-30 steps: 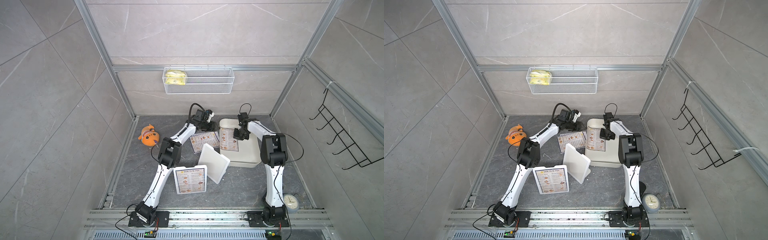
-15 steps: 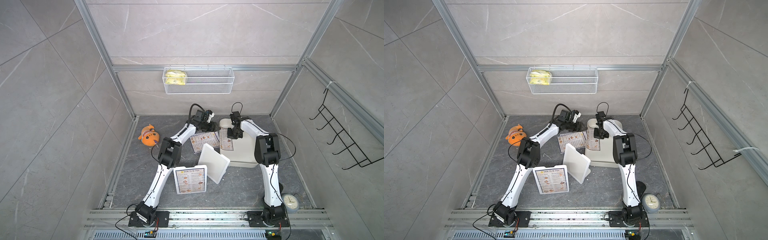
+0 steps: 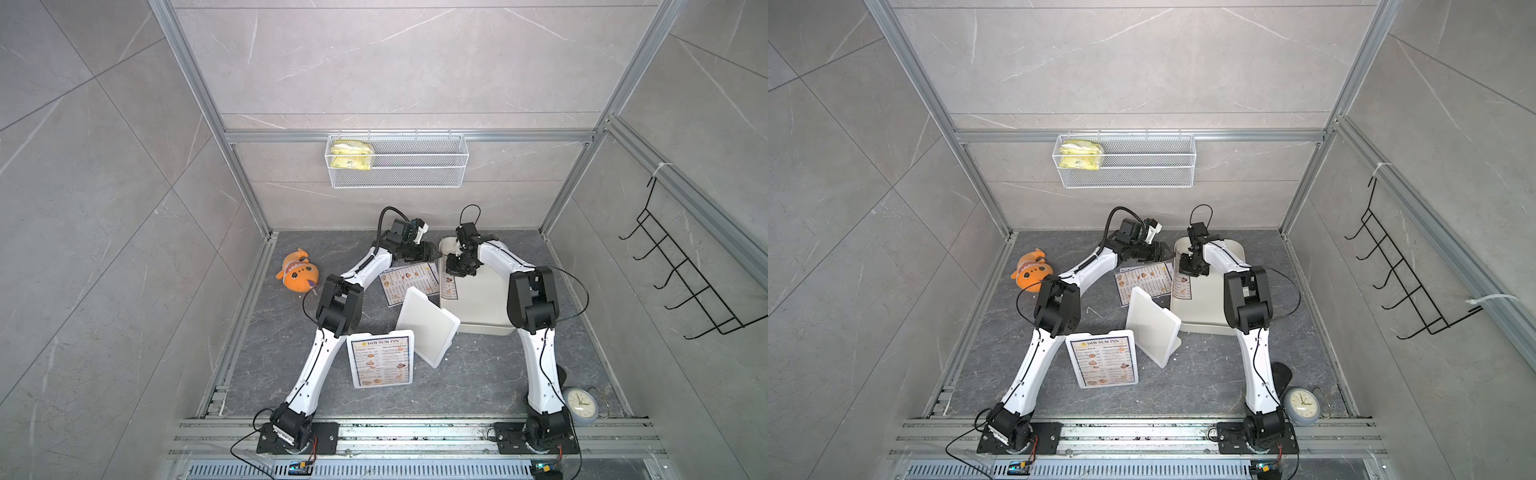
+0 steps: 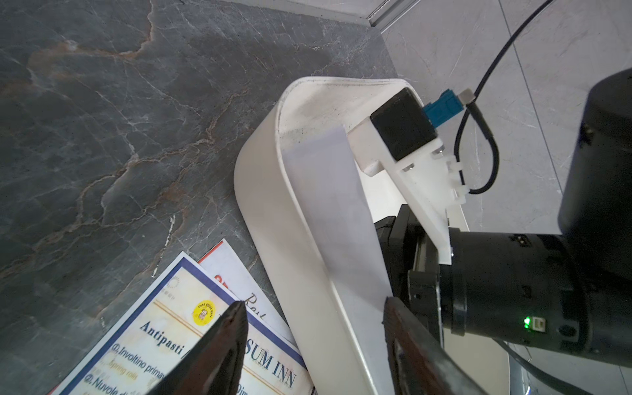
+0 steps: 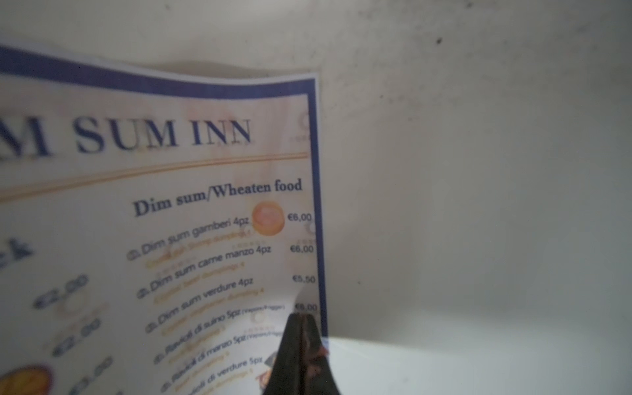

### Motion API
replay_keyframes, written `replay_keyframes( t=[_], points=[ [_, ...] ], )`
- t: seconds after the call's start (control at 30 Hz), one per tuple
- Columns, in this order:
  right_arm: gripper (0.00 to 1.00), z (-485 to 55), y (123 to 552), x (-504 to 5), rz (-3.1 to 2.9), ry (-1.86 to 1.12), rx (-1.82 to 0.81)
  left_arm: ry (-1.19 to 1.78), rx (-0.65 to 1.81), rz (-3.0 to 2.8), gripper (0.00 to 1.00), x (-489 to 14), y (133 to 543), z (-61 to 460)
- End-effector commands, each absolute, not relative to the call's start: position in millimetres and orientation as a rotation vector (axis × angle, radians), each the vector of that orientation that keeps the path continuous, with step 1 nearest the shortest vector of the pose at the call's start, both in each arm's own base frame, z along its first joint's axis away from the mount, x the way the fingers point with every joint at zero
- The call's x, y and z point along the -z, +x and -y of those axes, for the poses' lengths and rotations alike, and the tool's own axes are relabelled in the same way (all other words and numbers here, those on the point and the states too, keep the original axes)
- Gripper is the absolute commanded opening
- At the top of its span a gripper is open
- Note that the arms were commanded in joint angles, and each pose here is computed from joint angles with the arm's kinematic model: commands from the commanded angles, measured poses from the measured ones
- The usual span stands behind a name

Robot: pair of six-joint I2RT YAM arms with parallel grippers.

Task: Replace the menus in the menu holders
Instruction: Pick up the menu from the storage box.

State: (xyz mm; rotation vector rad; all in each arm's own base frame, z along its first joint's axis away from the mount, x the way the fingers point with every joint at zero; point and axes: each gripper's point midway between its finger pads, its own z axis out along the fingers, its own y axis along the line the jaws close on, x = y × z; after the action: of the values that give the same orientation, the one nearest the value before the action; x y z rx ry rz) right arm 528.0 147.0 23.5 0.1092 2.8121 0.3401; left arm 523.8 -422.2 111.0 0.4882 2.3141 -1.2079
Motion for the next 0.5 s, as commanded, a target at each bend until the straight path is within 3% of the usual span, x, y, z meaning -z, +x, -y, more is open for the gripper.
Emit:
replay_keyframes(
  t=[0.0,0.47],
  points=[
    [0.00,-161.5,509.6,-1.8,-2.875,0.123,-0.405,0.491,1.265,-2.215,0.66,-152.1,524.4,429.4],
    [0.00,-169.1,513.1,-7.5,-2.824,0.140,-0.485,0.478,1.311,-2.133,0.59,-180.3,528.1,436.0]
  ],
)
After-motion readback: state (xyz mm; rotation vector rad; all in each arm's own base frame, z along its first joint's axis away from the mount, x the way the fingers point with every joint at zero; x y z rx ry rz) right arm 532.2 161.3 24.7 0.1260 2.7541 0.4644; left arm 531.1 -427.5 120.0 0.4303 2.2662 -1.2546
